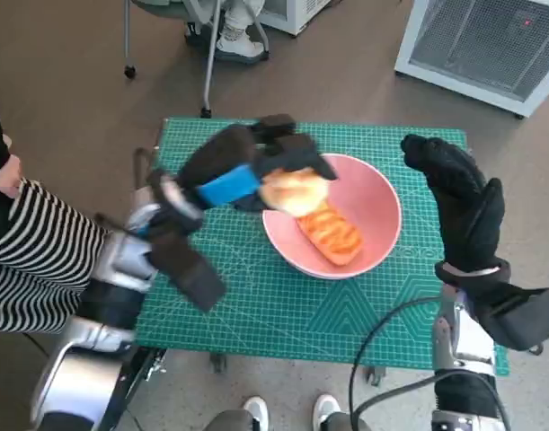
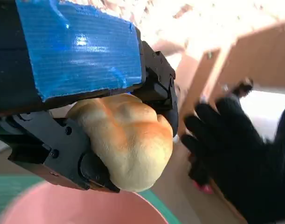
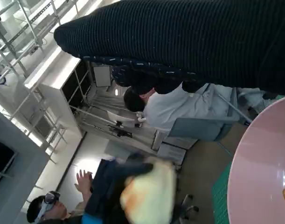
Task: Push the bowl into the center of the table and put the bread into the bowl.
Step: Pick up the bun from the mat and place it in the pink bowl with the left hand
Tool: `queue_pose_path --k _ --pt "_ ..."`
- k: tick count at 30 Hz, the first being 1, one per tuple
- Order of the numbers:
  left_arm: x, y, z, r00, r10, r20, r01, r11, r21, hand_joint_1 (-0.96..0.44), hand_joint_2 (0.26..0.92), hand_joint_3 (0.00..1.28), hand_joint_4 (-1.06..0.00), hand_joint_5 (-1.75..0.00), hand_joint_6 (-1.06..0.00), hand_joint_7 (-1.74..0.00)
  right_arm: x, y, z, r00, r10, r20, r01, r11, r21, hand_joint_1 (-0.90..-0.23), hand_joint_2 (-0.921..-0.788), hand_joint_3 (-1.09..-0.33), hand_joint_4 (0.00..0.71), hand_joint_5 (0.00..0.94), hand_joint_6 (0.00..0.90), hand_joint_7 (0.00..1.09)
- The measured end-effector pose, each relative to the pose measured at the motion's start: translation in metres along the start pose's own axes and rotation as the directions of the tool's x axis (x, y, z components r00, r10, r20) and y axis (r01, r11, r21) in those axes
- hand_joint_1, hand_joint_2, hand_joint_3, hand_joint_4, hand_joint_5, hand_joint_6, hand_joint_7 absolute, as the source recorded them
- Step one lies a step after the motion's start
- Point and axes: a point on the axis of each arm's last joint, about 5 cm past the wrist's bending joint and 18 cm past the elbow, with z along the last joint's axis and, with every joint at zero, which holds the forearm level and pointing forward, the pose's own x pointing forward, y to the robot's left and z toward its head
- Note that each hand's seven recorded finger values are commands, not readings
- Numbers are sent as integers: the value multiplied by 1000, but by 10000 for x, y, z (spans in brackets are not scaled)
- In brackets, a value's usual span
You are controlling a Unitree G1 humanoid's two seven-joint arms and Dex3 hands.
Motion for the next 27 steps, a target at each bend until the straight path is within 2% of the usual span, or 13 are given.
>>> queue_pose_path --k 2,3,4,5,7,8,10,11,14,16,18,21,27 --pt "46 -45 -4 1000 -26 -9 26 1000 -10 0 921 144 -631 -1204 -501 -1307 -5 -10 5 1000 -5 1 5 1000 -3 -755 -921 -773 152 0 43 503" --pt "70 -67 -6 999 -46 -16 46 999 -13 -20 878 124 -562 -1002 -463 -1100 -7 -15 9 1000 -7 3 7 1000 -5 -755 -921 -773 152 0 43 503" --pt "89 -82 -9 997 -67 -24 67 998 -12 -32 858 96 -552 -805 -467 -914 -10 -18 11 1000 -8 3 8 1000 -6 -755 -921 -773 152 0 43 503" --pt "112 -103 -14 995 -98 -36 98 995 -11 -43 849 81 -533 -694 -454 -822 -12 -22 16 1000 -10 5 10 1000 -7 -755 -921 -773 152 0 43 503" --pt "143 -134 -21 986 -152 -63 152 988 -9 -77 824 36 -471 -331 -405 -524 -13 -26 24 1000 -12 10 12 1000 -10 -754 -921 -773 152 0 43 503" --pt "155 -152 -28 979 -187 -84 187 982 -6 -84 819 28 -454 -268 -395 -464 -12 -27 29 1000 -12 13 13 1000 -11 -754 -921 -773 152 0 43 503" --pt "171 -179 -40 958 -258 -125 260 966 -2 -115 779 15 -265 -109 -269 -264 -13 -31 37 1000 -15 16 15 1000 -14 -754 -921 -774 152 0 43 503" --pt "185 -190 -47 938 -311 -157 314 949 -5 -124 767 11 -205 -70 -231 -208 -16 -35 41 1000 -18 18 18 1000 -16 -754 -921 -774 151 0 43 503" --pt "207 -213 -73 861 -442 -252 450 892 -29 -140 746 4 -112 -23 -175 -129 -27 -40 48 999 -26 20 27 999 -20 -754 -921 -775 151 0 43 504" --pt "207 -222 -91 817 -493 -298 499 865 -62 -146 740 2 -87 -12 -162 -106 -41 -45 49 999 -33 20 33 999 -23 -754 -921 -775 151 0 43 505" --pt "206 -223 -103 790 -518 -329 521 849 -86 -151 737 1 -76 -7 -157 -94 -54 -47 47 999 -39 18 40 999 -25 -754 -921 -775 151 0 43 505" --pt "210 -219 -102 783 -519 -343 523 848 -89 -163 735 1 -70 -4 -157 -82 -63 -46 44 999 -45 17 46 999 -25 -754 -921 -775 151 0 43 506" --pt "219 -213 -84 818 -479 -319 487 871 -62 -186 734 0 -65 -1 -165 -70 -63 -39 45 999 -50 20 50 998 -30 -754 -921 -775 151 0 42 507"
